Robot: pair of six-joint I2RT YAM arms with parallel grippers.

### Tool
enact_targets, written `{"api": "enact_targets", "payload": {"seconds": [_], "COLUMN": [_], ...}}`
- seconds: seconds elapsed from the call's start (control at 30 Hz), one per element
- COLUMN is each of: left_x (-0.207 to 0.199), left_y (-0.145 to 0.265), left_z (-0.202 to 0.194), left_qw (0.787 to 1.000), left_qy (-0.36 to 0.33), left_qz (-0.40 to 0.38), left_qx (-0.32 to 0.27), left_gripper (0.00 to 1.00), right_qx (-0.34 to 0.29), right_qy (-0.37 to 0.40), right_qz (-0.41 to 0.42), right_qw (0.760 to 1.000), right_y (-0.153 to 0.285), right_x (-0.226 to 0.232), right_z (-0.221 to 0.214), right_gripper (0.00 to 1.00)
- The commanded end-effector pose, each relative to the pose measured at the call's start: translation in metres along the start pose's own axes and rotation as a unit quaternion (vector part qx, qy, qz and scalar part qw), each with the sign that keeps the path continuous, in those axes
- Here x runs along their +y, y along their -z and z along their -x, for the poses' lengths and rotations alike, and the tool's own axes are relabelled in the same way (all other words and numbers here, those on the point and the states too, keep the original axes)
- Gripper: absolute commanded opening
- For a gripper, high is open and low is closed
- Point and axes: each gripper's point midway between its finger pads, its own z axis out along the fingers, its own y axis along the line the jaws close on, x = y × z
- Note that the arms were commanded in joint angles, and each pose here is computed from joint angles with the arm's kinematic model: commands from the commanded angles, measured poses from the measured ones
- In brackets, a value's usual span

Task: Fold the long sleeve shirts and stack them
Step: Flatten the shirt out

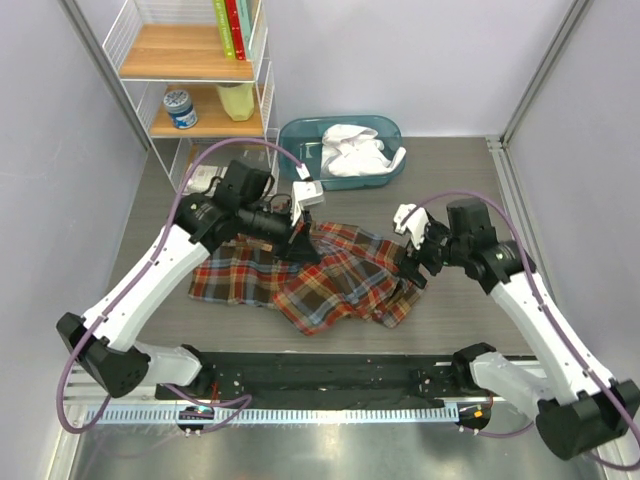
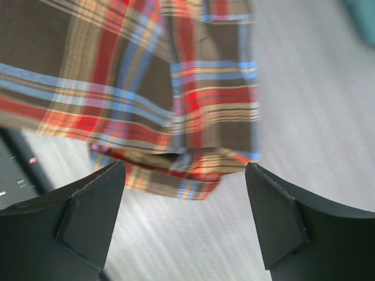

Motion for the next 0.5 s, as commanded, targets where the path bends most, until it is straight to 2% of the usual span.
{"api": "enact_targets", "payload": {"seconds": [0.0,0.27,0.47], "left_x": [0.009,0.038,0.052], "left_y": [-0.006,0.005,0.027], "left_z": [0.032,0.083,0.124], "left_qw": [0.996,0.990,0.981], "left_qy": [0.073,0.088,0.094], "left_qz": [-0.027,-0.006,-0.001], "left_qx": [-0.041,-0.111,-0.171], "left_gripper": [0.00,0.00,0.00], "right_qx": [-0.053,-0.147,-0.141], "right_qy": [0.058,0.086,0.104], "right_qz": [-0.056,-0.056,-0.047], "right_qw": [0.995,0.984,0.983], "right_y": [0.013,0.030,0.012], "right_x": [-0.010,0.021,0.026], "right_z": [0.013,0.021,0.002], "right_gripper": [0.92,1.00,1.00]}}
